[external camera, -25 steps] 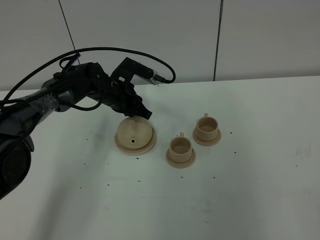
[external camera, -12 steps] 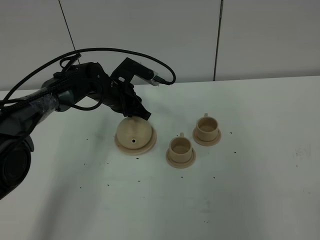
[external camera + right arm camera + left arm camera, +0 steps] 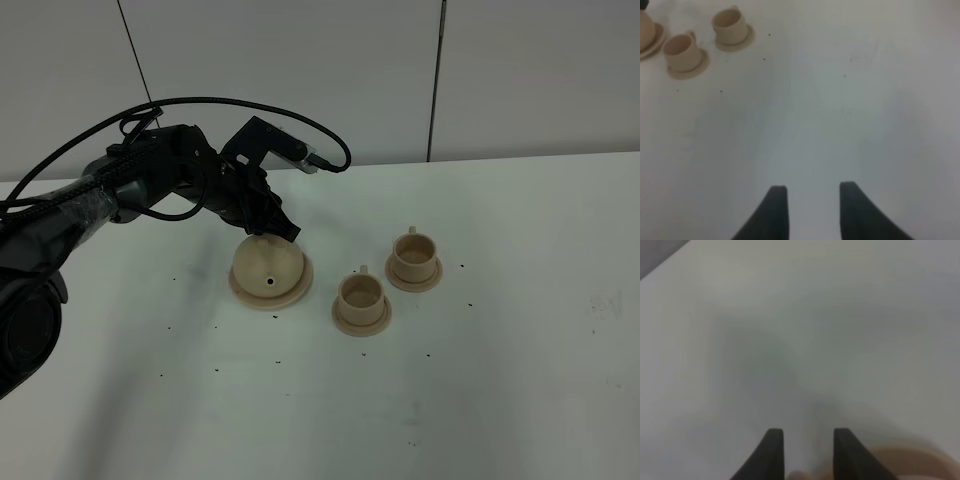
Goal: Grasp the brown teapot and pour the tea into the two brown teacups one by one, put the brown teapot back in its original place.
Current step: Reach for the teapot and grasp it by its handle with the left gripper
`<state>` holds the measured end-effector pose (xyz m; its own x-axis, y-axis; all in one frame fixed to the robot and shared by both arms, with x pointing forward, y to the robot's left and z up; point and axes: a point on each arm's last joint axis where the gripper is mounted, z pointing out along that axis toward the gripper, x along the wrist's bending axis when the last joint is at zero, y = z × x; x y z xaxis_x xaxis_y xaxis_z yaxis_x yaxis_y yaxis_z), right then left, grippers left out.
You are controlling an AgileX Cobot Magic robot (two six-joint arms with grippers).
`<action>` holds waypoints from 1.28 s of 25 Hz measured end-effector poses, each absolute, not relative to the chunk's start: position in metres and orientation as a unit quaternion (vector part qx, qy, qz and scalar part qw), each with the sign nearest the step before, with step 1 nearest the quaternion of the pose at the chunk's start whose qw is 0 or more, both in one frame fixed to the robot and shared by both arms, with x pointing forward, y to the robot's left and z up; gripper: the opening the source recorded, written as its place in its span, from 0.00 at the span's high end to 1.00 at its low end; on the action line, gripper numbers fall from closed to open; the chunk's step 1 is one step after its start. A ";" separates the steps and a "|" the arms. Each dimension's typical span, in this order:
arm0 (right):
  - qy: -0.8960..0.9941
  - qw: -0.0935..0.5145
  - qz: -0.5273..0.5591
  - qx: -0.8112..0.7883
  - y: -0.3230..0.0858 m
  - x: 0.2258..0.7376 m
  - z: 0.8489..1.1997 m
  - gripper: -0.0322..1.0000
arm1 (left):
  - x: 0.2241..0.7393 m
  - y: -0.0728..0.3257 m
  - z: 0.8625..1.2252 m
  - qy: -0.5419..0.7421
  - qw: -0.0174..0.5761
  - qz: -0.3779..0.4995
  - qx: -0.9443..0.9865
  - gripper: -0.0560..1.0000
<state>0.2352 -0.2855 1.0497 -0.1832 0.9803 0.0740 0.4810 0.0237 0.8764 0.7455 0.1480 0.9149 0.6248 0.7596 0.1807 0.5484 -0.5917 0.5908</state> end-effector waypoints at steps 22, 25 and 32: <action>0.649 0.302 0.413 0.563 -0.285 0.235 1.050 0.73 | 0.745 0.165 0.923 0.400 0.217 0.212 0.865 0.66; 0.649 0.302 0.413 0.563 -0.285 0.235 1.050 0.73 | 0.743 0.166 0.929 0.400 0.213 0.210 0.867 0.66; 0.649 0.302 0.413 0.563 -0.285 0.235 1.050 0.73 | 0.738 0.168 0.937 0.398 0.199 0.197 0.873 0.66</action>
<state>0.2352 -0.2855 1.0497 -0.1835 0.9803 0.0735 0.4809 0.0244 0.8764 0.7384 0.1678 0.9366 0.6052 0.7743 0.1852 0.6170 -0.6032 0.5054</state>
